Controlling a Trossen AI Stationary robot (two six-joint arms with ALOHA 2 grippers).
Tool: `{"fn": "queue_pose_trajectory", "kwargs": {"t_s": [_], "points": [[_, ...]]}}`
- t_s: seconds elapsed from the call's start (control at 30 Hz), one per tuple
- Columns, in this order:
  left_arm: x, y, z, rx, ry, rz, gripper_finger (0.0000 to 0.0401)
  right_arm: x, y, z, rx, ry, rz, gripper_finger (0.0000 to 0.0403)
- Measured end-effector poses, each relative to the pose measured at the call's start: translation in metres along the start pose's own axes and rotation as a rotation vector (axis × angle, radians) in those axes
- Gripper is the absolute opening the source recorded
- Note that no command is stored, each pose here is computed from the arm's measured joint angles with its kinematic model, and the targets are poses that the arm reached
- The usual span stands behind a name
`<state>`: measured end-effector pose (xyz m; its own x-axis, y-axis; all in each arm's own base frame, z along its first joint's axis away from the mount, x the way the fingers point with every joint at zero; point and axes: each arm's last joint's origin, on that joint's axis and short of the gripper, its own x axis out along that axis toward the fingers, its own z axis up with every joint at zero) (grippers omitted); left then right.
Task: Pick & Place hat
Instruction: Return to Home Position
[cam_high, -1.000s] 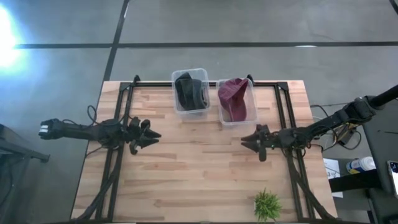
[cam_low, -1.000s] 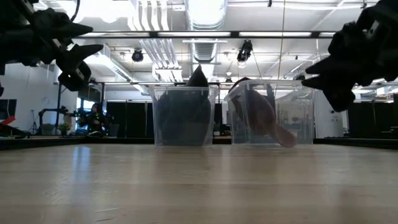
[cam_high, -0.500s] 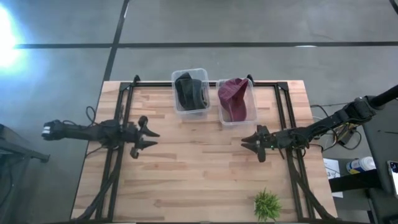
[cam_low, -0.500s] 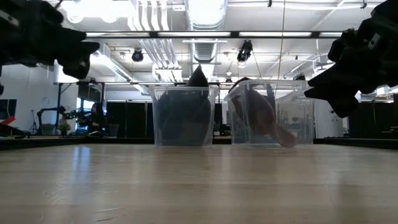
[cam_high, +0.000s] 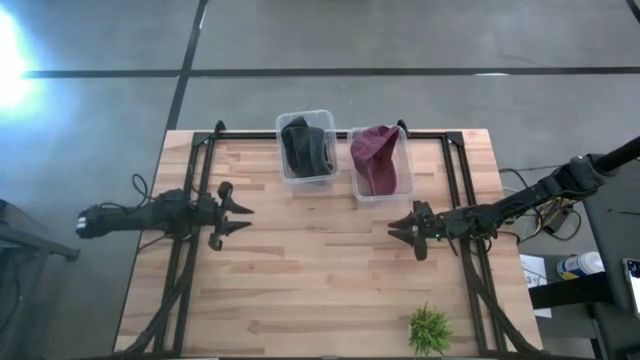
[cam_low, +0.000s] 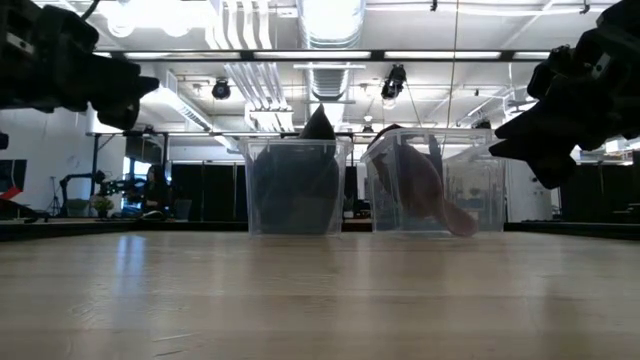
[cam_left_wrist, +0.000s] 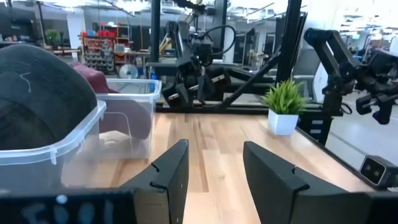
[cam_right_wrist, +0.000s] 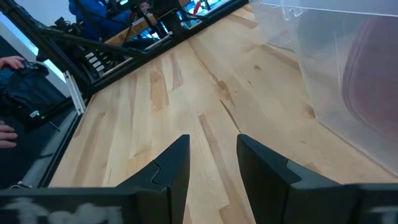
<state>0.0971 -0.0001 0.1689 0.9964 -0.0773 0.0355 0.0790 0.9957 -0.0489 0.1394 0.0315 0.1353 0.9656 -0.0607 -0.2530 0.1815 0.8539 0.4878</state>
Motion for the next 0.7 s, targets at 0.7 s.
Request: {"fn": "queue_pose_trajectory", "kwargs": {"t_s": [0.7], "points": [[0.0008, 0.0001, -0.0009, -0.186, 0.008, -0.002, 0.0147, 0.0000, 0.0000, 0.0000, 0.000, 0.000, 0.000, 0.0130]]}}
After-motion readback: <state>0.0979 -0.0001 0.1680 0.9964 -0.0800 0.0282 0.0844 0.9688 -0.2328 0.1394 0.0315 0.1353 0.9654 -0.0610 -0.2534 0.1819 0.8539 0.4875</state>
